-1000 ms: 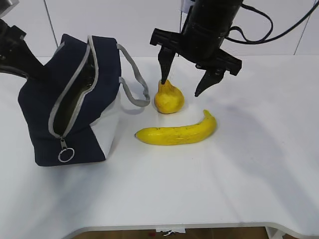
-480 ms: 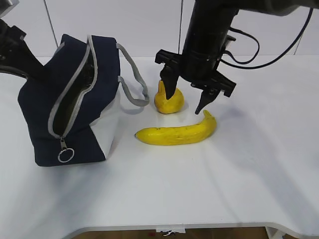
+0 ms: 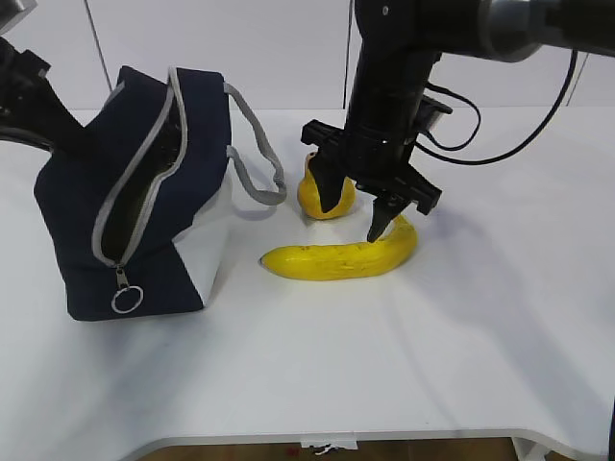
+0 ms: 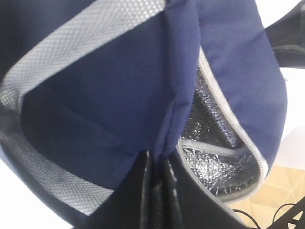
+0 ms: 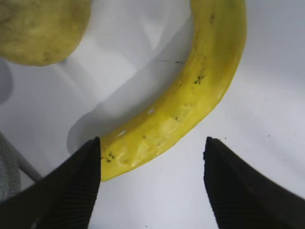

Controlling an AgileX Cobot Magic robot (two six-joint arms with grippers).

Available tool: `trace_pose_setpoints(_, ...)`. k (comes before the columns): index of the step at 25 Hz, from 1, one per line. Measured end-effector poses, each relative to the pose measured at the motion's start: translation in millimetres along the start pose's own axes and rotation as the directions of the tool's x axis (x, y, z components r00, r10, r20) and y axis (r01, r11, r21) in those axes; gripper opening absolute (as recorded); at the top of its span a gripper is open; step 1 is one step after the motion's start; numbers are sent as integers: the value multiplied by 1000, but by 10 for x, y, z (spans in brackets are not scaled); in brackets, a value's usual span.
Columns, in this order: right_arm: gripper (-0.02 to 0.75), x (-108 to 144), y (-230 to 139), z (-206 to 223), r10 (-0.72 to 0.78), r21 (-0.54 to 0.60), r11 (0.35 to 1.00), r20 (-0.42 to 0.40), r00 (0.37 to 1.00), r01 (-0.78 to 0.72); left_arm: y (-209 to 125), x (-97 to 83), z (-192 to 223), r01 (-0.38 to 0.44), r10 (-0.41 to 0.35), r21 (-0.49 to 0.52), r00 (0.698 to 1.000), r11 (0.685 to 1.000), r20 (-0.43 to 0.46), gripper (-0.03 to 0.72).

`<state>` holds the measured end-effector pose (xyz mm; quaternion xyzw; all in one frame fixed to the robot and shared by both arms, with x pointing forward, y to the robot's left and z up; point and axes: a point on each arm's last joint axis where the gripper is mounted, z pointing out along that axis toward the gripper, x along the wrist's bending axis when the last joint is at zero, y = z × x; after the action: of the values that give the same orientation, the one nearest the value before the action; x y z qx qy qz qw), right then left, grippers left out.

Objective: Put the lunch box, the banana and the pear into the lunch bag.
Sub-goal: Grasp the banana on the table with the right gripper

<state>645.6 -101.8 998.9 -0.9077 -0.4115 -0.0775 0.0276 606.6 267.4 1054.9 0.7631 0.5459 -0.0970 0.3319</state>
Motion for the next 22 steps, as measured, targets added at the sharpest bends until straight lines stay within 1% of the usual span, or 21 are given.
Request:
trace_pose_setpoints(6,499,9,9,173,54,15,998,29,998,-54,0,0,0,0,0,0,1000,1000,0,13)
trace_pose_setpoints(17,496,1,37,362,63,9,998,71,995,-64,-2,3,0,-3,3,2,1000,1000,-3,13)
trace_pose_setpoints(22,496,2,25,509,71,38,996,94,993,-75,-3,4,0,-4,4,3,1000,1000,-5,13)
